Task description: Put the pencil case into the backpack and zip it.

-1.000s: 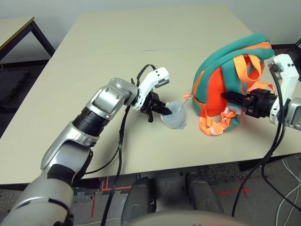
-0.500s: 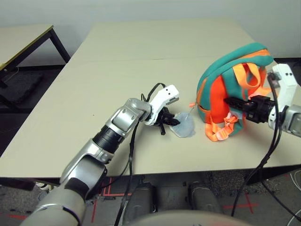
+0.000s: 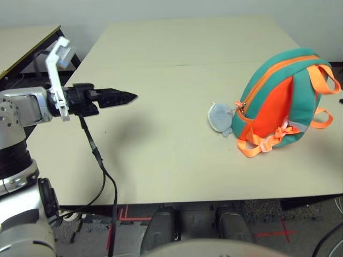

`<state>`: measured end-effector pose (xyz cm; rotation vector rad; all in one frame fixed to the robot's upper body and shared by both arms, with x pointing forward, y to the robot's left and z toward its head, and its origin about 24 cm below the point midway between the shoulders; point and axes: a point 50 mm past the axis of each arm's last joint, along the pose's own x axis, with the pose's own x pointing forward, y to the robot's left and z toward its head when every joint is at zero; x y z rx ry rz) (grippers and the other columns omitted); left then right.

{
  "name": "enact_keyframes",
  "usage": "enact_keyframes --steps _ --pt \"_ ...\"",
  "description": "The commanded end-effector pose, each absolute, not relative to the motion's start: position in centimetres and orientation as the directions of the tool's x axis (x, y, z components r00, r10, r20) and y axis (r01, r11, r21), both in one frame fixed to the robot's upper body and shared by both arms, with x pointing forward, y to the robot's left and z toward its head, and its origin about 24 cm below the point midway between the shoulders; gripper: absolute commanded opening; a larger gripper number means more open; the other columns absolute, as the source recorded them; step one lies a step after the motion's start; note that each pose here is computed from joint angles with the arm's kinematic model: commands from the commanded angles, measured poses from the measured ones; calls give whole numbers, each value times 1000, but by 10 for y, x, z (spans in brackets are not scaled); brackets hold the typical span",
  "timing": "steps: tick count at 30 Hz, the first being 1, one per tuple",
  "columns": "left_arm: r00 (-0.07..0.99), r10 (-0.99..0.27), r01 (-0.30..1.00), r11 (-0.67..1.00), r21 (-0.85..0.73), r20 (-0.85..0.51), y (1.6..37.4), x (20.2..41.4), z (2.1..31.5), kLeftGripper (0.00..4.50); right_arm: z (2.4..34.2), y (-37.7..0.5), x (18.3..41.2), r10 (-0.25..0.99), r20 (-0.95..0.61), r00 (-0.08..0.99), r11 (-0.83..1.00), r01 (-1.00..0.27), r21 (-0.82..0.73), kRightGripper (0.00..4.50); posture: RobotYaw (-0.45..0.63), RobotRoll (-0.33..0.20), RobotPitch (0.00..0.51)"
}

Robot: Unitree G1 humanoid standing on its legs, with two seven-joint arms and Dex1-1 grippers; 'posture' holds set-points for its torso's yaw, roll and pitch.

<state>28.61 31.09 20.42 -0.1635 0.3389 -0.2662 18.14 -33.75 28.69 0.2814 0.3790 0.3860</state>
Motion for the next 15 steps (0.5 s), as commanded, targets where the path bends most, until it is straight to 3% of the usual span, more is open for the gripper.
enact_keyframes --steps 1,5,9,15 --pt "968 -34 32 999 -15 -249 330 300 178 4500 248 -373 208 150 -331 932 969 -71 238 4493 14 0 0" --pt "977 23 -15 999 40 -210 321 311 151 4500 215 -394 239 -44 -259 965 996 61 60 4493 26 0 0" --pt "986 61 -50 996 75 -155 313 321 125 4500 183 -379 278 -49 -134 990 994 61 91 4493 19 0 3" --pt "988 104 -93 991 99 -113 305 325 96 4500 156 -373 304 -92 -15 996 994 93 61 4493 19 0 6"
